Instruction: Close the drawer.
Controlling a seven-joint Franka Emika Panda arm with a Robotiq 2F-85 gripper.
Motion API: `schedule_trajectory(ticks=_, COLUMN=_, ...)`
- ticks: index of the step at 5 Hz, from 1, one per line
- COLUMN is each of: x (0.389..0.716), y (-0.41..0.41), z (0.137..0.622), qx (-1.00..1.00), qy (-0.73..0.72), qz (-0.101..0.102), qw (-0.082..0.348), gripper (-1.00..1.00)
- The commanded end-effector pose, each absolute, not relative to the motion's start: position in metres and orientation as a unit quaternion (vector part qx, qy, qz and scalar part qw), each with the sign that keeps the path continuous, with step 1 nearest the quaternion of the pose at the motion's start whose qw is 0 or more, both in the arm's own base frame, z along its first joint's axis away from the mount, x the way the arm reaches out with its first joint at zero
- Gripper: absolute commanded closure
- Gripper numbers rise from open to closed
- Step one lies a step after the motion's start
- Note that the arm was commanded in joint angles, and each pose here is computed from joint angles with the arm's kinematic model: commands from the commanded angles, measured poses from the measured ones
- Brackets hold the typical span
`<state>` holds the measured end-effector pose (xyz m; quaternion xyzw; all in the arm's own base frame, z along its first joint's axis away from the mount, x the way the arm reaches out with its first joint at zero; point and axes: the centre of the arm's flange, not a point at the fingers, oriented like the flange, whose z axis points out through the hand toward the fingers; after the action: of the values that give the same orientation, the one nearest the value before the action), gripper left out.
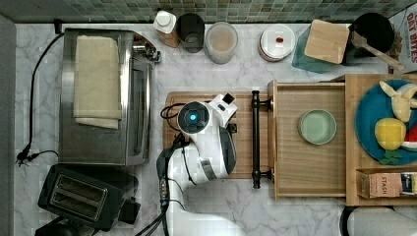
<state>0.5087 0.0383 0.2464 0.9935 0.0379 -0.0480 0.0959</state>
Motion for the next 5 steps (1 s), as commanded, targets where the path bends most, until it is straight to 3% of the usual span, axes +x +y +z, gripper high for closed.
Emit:
schedule_trajectory(ticks=1, x=0.512, y=-0.060, z=0.284, qx=0.996, qy=-0.002, qz=-0.007, qw=0.087, gripper=1.00)
schedule_trajectory(ticks=4, x=0.506, y=-0.209, z=0.308, qx=0.998, qy=-0.004, qz=-0.018, qw=0.067, gripper=1.00)
schedule_trajectory(ticks=5, x=0.499, y=-0.263, z=0.323, qx=0.998, qy=-0.029, qz=-0.008, qw=0.060, gripper=1.00)
